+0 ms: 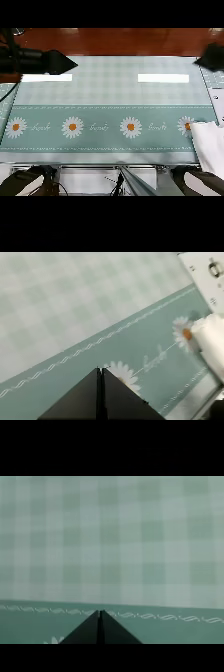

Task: Fold the shirts.

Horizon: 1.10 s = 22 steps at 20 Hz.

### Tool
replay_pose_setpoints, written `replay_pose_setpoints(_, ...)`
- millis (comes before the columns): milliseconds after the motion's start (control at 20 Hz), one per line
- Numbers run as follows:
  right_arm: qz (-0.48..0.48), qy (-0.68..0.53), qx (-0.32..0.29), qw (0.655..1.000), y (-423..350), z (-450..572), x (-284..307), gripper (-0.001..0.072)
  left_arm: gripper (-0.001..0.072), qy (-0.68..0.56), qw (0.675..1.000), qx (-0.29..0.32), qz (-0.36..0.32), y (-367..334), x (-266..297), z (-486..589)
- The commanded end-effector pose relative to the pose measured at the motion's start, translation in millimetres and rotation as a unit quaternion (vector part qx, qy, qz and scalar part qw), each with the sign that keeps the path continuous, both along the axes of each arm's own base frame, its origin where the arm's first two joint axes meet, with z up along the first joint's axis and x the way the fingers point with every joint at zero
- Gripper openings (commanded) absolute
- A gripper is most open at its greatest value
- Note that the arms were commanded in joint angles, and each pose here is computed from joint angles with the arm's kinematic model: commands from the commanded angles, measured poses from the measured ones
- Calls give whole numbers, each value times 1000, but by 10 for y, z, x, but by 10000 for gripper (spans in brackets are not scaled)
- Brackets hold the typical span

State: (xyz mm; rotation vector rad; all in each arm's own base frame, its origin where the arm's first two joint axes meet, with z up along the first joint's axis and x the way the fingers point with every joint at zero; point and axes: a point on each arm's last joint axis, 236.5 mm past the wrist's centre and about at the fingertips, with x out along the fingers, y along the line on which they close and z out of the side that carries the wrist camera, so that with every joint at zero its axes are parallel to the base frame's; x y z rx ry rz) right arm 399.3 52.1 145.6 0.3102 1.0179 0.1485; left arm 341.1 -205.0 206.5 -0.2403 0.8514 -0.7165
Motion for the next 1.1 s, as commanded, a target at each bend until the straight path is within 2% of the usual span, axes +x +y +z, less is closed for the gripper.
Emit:
replay_pose_setpoints(0,84,90,-145,982,537,-1020,-200,33,19,37,984,168,52,369,62,-718)
replay_pose_setpoints(50,84,117,-150,978,507,-1218,-283,33,19,65,974,204,70,559,23,-1013)
replay_pose_setpoints(150,61,149,-153,975,330,-1403,-349,33,20,117,963,225,95,814,-65,-1430)
replay_pose_setpoints(450,9,164,-149,975,-82,-1406,-313,34,20,149,953,228,129,1105,-63,-1653)
replay_pose_setpoints(1050,9,180,-152,972,-106,-1421,-386,34,20,151,953,229,128,1103,-74,-1658)
